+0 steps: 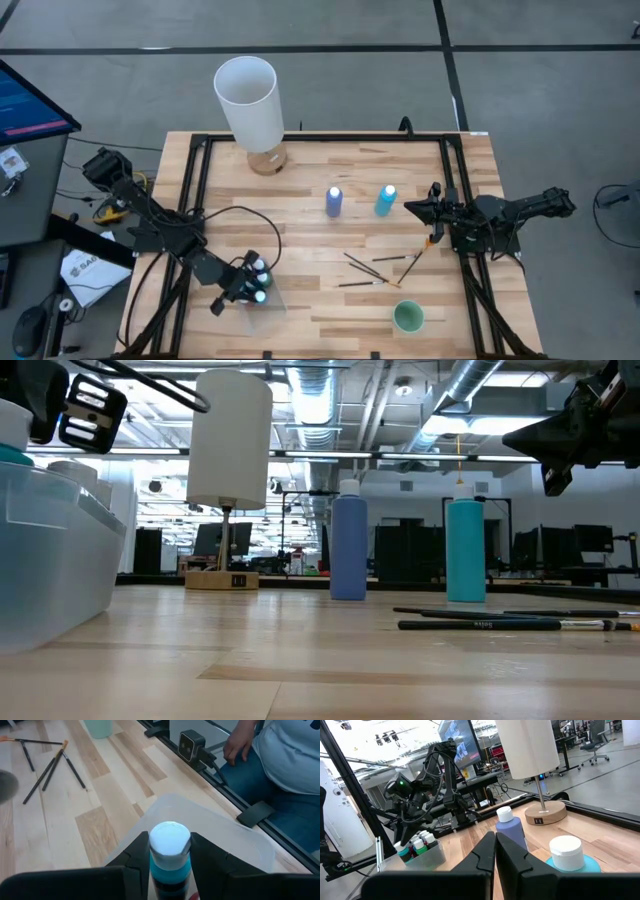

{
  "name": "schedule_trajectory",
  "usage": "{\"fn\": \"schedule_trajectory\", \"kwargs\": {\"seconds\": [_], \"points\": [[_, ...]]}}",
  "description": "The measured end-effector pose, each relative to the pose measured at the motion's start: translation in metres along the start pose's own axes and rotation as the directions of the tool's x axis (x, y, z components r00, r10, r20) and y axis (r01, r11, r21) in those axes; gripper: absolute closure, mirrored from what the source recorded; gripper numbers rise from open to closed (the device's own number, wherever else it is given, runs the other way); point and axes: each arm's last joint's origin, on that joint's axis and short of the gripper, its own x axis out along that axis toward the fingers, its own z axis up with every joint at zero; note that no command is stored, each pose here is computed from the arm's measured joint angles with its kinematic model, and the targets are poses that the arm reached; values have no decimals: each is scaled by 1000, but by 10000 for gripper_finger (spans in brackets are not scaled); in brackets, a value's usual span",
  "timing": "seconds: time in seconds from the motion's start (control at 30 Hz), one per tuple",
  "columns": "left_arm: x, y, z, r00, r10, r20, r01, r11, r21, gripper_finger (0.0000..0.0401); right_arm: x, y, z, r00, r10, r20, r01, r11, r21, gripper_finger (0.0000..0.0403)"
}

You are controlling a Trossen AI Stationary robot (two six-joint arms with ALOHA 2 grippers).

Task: Pick & Place Paint Supplies
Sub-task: Put the light blue paint bottle into the transparent bin, then put the large purple paint bottle into the transparent bin

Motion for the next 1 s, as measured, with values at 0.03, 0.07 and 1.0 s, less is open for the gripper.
{"fn": "schedule_trajectory", "kwargs": {"seconds": [0.03,0.07,1.0], "points": [[0,0,0,1000,0,0,0,1000,0,304,0,0,0,1000,0,0,0,1000,0,394],[0,0,0,1000,0,-1,0,1000,0,301,0,0,0,1000,0,0,0,1000,0,394],[-17,9,12,989,121,90,-118,992,-32,255,0,0,0,1000,0,0,0,1000,0,394]]}}
